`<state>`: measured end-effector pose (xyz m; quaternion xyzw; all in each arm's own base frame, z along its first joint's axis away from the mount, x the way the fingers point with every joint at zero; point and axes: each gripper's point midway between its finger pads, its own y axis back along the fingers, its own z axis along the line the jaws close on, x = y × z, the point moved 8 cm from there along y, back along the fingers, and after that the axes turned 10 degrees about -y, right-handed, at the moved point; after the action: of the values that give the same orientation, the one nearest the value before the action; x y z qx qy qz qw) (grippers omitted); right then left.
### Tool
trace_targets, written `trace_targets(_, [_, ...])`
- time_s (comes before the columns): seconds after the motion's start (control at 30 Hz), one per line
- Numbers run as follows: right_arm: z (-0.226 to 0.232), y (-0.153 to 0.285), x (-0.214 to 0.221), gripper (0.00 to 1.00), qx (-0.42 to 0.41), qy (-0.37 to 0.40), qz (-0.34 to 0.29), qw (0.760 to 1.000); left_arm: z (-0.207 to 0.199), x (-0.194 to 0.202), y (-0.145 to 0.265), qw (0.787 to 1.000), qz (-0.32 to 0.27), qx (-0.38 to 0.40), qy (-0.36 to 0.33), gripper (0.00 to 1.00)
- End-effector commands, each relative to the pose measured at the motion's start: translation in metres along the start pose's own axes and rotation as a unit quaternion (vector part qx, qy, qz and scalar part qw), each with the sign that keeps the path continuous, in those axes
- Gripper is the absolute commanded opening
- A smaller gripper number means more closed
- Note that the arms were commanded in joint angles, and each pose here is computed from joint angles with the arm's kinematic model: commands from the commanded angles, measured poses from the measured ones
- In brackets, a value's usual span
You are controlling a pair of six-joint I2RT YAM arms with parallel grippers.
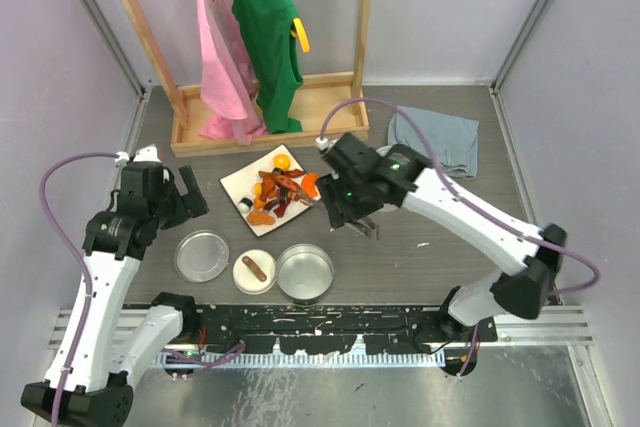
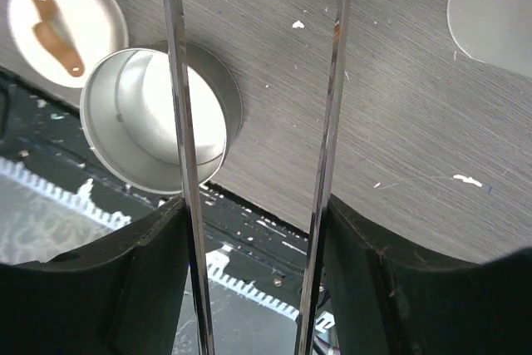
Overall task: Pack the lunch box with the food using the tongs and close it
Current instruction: Pick up the fake food from the plate.
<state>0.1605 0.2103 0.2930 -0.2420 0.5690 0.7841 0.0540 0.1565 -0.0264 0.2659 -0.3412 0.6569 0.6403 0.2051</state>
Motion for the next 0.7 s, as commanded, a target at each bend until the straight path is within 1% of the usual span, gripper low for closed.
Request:
trace_targets(0.0, [0.012,-0.024,-0.016,0.64,0.051,-0.006,-0.039,0.998,0.009,-0.002,-0.001,0.999,-0.032,-0.021,-0.032,1.0])
trace_targets(0.1, [0.017,-0.043,-0.02,0.64,0.049,-0.009,-0.039,0.998,0.013,0.003,0.0,0.998,-0.037,-0.033,-0.033,1.0])
trace_targets(0.27, [0.024,-0.066,-0.025,0.62,0.05,-0.02,-0.034,0.998,0.012,0.011,-0.006,0.997,-0.07,-0.011,-0.038,1.0])
trace_targets(0.4, [0.025,-0.078,-0.029,0.62,0.056,-0.035,-0.033,0.997,0.014,0.018,-0.011,0.996,-0.078,-0.014,-0.028,1.0])
trace_targets(0.5, [0.026,-0.089,-0.031,0.61,0.048,-0.043,-0.025,0.998,0.016,0.018,-0.012,0.996,-0.082,-0.025,-0.03,1.0])
trace_targets(0.67, [0.021,-0.101,-0.034,0.6,0.061,-0.054,-0.014,0.997,0.016,0.016,-0.019,0.995,-0.085,-0.03,-0.034,1.0])
